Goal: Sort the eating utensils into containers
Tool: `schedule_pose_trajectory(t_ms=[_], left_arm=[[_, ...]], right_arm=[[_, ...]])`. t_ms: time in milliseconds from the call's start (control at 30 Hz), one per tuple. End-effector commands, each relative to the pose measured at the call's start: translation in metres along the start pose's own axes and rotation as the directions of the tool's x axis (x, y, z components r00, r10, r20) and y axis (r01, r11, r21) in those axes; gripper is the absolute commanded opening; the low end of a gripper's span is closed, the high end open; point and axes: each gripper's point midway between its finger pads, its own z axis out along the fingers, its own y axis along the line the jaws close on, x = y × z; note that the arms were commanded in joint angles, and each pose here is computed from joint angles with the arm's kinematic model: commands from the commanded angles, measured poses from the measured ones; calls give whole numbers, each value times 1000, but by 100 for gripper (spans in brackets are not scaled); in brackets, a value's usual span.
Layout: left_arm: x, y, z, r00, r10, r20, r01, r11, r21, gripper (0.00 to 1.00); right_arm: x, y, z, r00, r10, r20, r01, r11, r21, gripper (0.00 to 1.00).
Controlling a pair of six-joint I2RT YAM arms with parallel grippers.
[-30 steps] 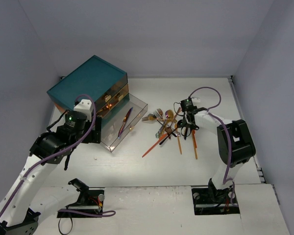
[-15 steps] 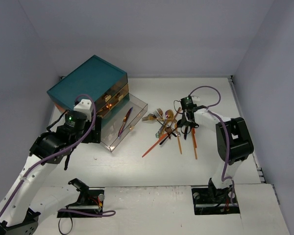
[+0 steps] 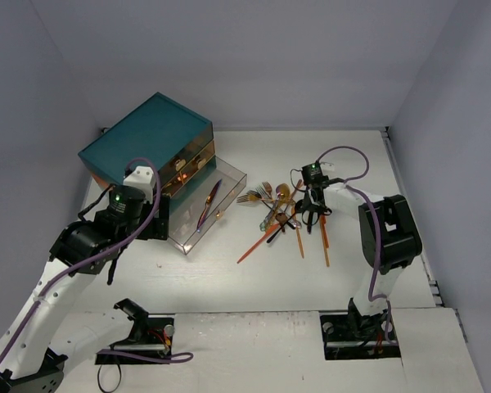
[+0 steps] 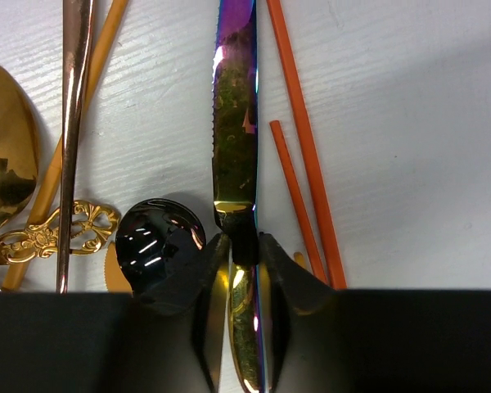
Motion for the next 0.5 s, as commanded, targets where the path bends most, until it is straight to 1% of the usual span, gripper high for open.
schedule_pose_trajectory(t_ms=[0, 100, 233, 367, 467], left_arm=[[-9, -1, 2, 1000, 1, 21, -1, 1000, -4, 74], [-11, -1, 2, 1000, -2, 24, 2, 1000, -3, 74], [-13, -1, 2, 1000, -3, 28, 3, 1000, -8, 74], [-15, 0, 2, 999, -9, 33, 9, 1000, -15, 74], [-18, 1, 1, 999, -14, 38, 15, 1000, -22, 74]], right_arm=[[14, -14, 5, 999, -2, -41, 4, 999, 46, 5], [-1, -10, -1, 1000, -2, -7, 3, 999, 33, 0], [-29, -7, -21, 997, 17, 77, -18, 1000, 13, 0], [-69, 1, -62, 979, 58, 194, -49, 997, -53, 0], [-86, 9, -87, 965, 94, 246, -68, 991, -113, 0]])
